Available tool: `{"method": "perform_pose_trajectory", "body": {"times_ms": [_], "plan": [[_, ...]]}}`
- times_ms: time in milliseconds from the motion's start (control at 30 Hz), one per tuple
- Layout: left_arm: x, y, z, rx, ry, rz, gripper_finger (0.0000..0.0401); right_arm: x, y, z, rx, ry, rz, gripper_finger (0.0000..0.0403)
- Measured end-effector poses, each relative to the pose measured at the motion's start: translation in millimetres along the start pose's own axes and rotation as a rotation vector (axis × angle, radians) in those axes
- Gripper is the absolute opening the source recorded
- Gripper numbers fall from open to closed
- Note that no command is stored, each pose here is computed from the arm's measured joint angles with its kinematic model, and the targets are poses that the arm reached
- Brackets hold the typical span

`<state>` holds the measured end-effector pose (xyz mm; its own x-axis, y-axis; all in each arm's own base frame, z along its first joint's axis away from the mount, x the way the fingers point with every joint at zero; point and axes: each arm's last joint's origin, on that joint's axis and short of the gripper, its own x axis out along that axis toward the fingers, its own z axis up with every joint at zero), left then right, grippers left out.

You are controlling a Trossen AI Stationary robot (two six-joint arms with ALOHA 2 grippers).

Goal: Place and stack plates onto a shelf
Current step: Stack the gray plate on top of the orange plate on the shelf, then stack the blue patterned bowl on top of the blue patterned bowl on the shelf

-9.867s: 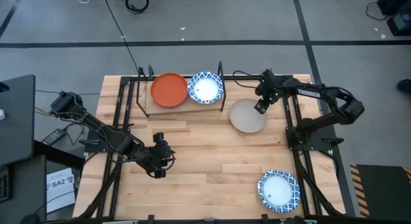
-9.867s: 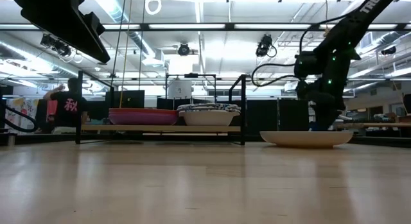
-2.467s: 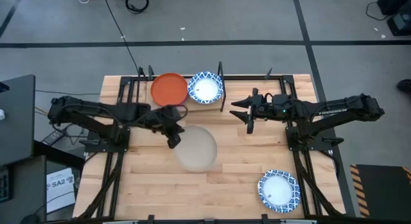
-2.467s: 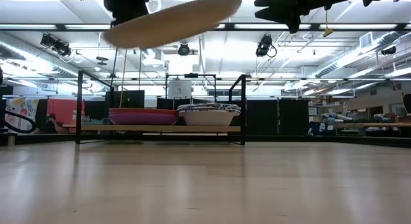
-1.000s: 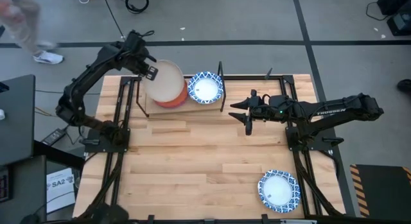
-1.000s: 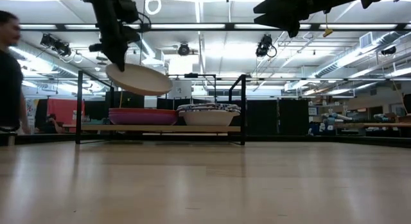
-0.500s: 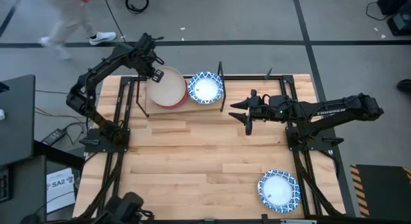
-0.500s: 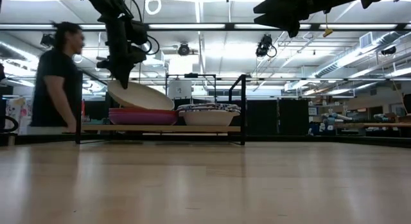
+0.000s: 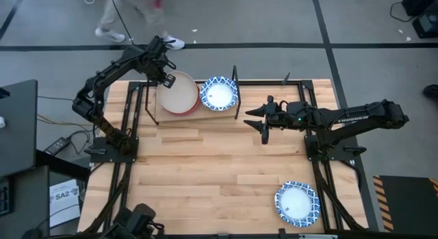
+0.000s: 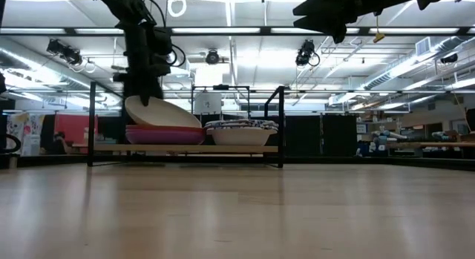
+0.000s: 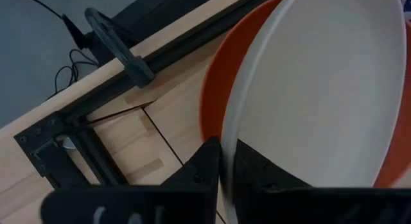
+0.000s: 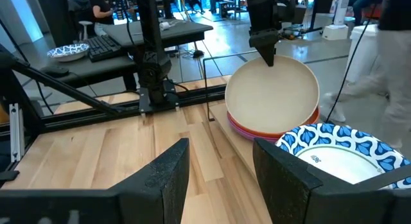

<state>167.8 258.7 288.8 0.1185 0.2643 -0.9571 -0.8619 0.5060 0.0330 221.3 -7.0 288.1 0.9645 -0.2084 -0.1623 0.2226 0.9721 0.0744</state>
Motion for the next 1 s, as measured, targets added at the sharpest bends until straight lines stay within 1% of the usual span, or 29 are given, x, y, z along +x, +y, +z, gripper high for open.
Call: {"method": "perform_pose_trajectory", "body": {"times_ms": [233,367,633,767,1000], "plan": [[-0.1,-2.4,0.1,0.009,-0.002,0.0,0.004,0.0,0.0,0.0,0.0,0.0,0.0,0.0177],[-0.1,-2.4,0.3,0.06,-0.005,0.001,0.0041,0.0,0.0,0.0,0.0,0.0,0.0,0.0177],[-0.2,-2.3,0.3,0.068,-0.005,0.003,0.0044,0.0,0.0,0.0,0.0,0.0,0.0,0.0177],[-0.2,-2.3,0.6,0.068,-0.008,0.003,0.0068,0.0,0.0,0.0,0.0,0.0,0.0,0.0177],[-0.2,-2.4,1.3,0.068,-0.016,0.003,0.0128,0.0,0.0,0.0,0.0,0.0,0.0,0.0177]]}}
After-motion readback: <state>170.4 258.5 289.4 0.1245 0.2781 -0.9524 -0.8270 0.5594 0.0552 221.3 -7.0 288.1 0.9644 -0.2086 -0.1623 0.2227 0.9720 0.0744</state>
